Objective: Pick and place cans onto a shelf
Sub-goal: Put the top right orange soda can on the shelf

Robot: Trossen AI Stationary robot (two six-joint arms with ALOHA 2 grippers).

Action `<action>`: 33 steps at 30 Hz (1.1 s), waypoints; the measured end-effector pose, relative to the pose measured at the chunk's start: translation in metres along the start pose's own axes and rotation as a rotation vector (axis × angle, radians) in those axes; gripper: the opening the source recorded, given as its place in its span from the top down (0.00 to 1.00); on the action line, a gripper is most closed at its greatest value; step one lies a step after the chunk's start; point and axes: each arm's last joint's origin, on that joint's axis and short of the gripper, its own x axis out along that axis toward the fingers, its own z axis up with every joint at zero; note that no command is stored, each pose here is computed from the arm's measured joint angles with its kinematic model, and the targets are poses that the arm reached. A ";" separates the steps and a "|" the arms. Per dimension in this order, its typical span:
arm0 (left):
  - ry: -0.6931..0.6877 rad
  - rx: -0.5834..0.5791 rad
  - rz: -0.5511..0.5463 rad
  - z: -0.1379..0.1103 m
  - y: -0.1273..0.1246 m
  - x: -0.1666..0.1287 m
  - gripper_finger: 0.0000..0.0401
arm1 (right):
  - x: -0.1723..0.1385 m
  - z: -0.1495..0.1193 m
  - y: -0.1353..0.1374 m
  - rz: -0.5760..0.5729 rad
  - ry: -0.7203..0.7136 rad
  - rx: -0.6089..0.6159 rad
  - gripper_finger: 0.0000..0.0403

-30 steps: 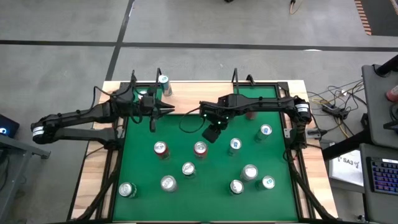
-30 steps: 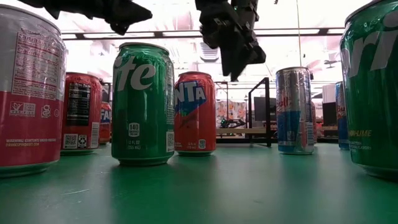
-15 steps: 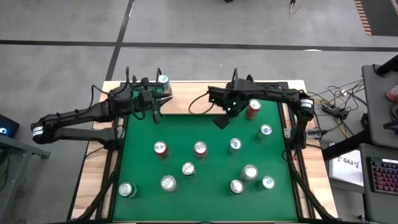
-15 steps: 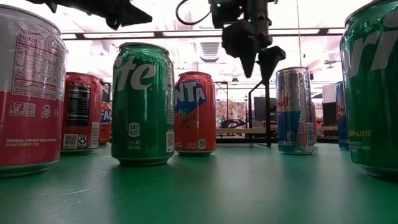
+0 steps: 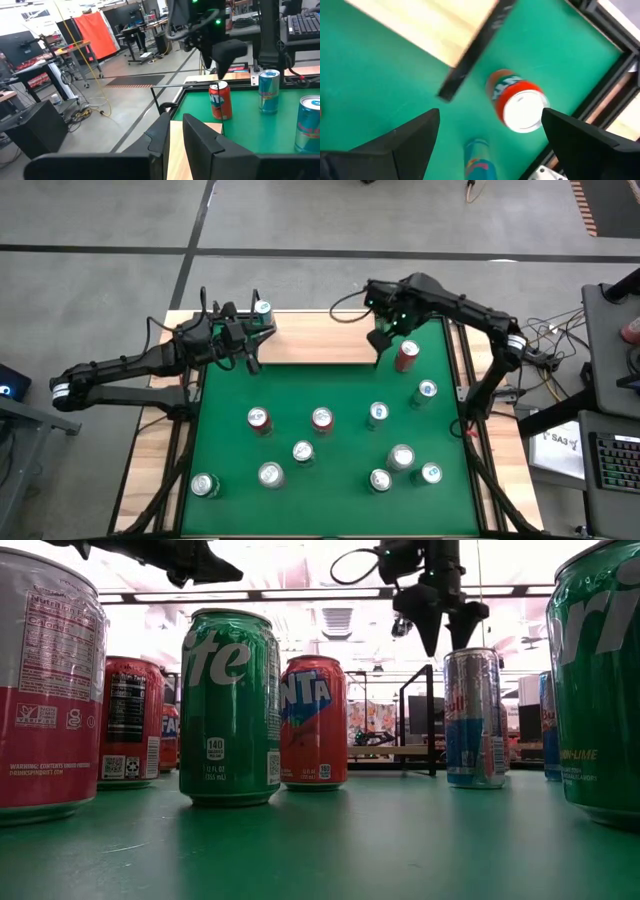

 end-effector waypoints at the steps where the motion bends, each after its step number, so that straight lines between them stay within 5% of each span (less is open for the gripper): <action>1: 0.000 0.000 0.000 0.000 0.000 0.000 0.91 | 0.000 0.001 -0.004 -0.001 0.000 0.006 0.15; 15: 0.037 -0.009 -0.010 -0.003 0.000 -0.005 0.91 | 0.014 -0.010 -0.039 -0.037 0.068 0.058 0.15; 33: 0.020 -0.038 -0.007 0.000 0.001 -0.009 0.91 | 0.064 -0.031 -0.043 0.016 0.027 0.124 0.15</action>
